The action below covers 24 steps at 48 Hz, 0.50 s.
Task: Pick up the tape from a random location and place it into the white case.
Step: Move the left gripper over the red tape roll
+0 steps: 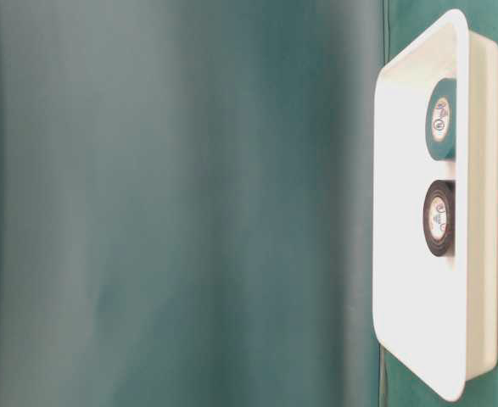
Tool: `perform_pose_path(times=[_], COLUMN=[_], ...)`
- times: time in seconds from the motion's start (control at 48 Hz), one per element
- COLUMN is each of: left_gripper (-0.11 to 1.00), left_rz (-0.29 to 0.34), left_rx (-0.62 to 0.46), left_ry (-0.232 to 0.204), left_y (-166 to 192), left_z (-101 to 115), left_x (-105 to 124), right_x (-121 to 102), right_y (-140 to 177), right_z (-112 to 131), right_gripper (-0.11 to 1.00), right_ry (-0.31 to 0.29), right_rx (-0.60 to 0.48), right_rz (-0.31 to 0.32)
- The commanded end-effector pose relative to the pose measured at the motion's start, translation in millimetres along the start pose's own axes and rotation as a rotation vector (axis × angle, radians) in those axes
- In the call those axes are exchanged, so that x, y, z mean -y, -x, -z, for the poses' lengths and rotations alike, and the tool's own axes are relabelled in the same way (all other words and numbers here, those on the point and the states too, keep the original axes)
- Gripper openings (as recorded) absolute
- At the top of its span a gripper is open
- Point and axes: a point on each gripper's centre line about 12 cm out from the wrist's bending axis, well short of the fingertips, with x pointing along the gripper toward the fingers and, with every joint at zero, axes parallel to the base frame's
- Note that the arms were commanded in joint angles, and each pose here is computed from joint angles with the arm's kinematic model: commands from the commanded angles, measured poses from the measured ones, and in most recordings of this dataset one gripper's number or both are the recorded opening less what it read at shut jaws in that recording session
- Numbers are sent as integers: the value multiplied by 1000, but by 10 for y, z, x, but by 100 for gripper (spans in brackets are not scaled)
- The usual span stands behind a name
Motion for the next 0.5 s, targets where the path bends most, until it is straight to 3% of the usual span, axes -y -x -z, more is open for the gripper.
perform_pose_path(times=[0.0, 0.48], left_gripper=[89, 89], left_rz=[3, 3], left_rx=[41, -21], left_ry=[2, 0], left_y=[-87, -819], left_z=[-155, -466], left_x=[8, 11], right_x=[-17, -14], right_y=[11, -26], right_z=[-114, -81], right_gripper=[82, 82], right_ry=[-3, -3], right_rx=[30, 10], right_rz=[-6, -3])
